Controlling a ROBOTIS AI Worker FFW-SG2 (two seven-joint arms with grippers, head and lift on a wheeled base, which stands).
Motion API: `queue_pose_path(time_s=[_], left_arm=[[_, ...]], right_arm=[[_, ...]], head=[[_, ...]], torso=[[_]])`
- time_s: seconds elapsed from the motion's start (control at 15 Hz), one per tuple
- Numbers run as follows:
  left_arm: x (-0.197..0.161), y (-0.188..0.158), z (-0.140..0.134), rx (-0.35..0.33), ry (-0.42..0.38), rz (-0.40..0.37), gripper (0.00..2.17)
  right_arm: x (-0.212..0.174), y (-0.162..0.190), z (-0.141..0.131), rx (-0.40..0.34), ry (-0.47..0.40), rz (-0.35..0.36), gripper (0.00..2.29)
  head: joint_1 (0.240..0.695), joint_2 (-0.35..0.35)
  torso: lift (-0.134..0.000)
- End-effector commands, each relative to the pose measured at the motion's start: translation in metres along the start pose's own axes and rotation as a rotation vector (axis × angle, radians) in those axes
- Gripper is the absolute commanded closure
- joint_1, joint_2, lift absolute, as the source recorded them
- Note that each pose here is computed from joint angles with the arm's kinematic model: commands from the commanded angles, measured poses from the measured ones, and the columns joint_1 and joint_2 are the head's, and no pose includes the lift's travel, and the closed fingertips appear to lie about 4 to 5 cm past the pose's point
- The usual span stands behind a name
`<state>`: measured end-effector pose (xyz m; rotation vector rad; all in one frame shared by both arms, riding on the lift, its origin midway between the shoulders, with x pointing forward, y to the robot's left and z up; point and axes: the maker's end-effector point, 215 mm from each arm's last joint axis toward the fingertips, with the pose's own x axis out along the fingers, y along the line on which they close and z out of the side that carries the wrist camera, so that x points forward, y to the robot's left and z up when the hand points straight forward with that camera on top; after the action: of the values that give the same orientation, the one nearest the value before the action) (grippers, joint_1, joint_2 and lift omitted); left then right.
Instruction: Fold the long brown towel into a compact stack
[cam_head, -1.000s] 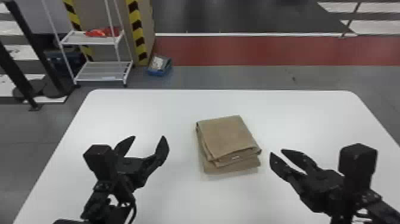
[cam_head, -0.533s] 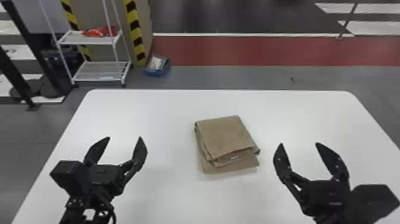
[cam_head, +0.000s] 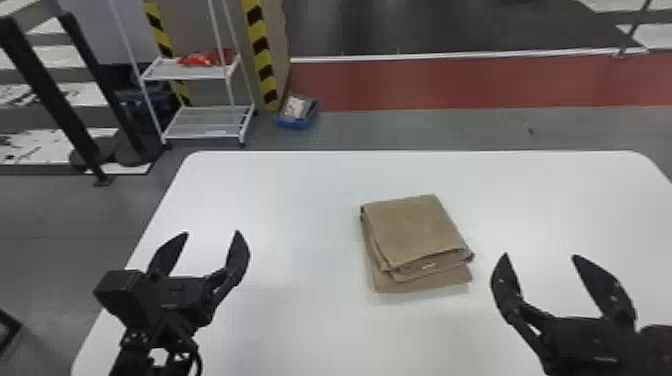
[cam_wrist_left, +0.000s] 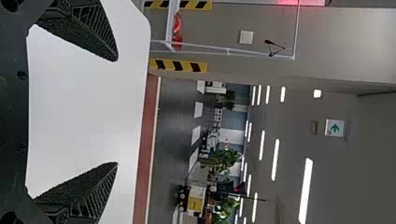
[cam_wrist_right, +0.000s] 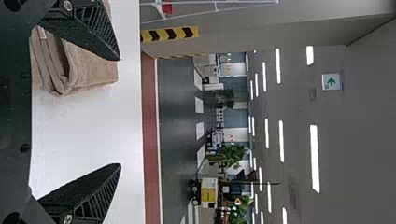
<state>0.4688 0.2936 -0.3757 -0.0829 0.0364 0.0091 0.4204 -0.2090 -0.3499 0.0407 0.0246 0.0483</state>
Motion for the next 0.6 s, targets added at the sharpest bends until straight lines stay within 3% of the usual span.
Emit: queue_pose_path(time_s=[0.0,0.53], left_arm=[[-0.0001,0.0031,0.0,0.002,0.003,0.005,0.08],[0.0002,0.0021,0.0008,-0.003,0.005,0.01,0.08]], right_arm=[[-0.0013,-0.0024,-0.0017,-0.005,0.004,-0.007,0.08],[-0.0008,-0.0018,-0.0022,-0.005,0.008,-0.001,0.08]], head=[[0.695,0.106],[0.695,0.108]], torso=[[-0.091],[-0.091]])
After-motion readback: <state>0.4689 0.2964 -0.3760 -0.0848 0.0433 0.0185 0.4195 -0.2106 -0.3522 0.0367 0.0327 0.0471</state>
